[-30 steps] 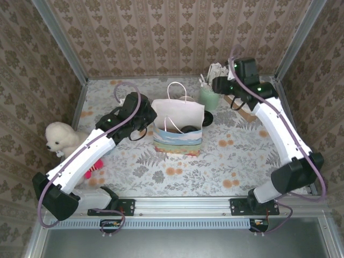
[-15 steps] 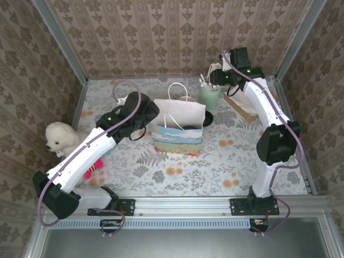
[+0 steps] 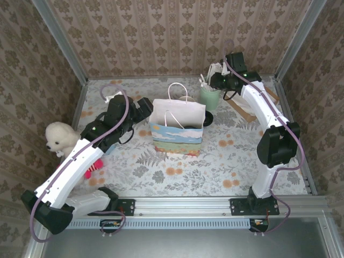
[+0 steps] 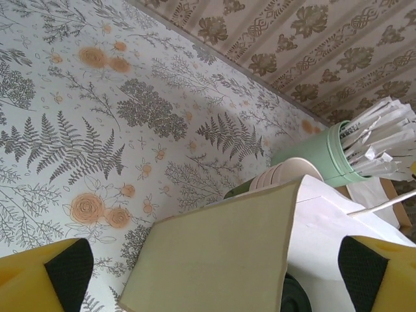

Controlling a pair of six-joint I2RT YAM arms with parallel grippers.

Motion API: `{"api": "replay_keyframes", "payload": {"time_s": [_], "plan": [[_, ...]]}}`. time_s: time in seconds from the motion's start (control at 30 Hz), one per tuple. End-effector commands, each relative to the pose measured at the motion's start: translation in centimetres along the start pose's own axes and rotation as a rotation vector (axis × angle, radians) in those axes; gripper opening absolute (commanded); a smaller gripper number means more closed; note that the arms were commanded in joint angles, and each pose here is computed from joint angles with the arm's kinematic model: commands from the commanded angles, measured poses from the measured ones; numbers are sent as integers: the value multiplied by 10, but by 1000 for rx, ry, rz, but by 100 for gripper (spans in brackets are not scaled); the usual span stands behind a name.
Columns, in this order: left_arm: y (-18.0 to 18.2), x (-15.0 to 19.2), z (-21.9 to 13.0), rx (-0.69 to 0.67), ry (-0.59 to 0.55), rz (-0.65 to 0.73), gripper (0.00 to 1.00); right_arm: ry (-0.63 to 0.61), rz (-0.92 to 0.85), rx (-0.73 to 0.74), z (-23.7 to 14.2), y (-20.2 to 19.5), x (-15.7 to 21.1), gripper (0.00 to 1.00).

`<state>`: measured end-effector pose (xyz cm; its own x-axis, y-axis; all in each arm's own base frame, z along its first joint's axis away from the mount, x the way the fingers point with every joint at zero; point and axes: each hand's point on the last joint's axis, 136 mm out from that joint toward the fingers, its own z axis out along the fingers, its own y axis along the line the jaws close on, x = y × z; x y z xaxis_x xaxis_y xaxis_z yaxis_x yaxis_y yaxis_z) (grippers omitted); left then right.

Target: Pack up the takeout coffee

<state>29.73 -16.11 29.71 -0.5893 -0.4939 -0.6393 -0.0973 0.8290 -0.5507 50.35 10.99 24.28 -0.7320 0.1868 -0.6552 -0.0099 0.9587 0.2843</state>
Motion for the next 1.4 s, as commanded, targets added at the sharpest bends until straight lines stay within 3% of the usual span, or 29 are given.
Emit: {"api": "replay_keyframes", "payload": {"time_s": [0.0,0.47,0.77,1.0,1.37], "plan": [[0,-8,-4,29,-46,14,100,-39,40,46,3,-5,-5,34],[0,-7,-2,38,-32,18,100,4,15,88,25,-13,4,30],[2,-4,2,36,-19,10,100,29,-11,122,33,-19,10,35],[2,-1,8,31,2,10,100,20,-43,141,25,-22,9,18],[3,-3,11,45,24,19,100,-70,-136,156,-15,-18,-6,0]]}}
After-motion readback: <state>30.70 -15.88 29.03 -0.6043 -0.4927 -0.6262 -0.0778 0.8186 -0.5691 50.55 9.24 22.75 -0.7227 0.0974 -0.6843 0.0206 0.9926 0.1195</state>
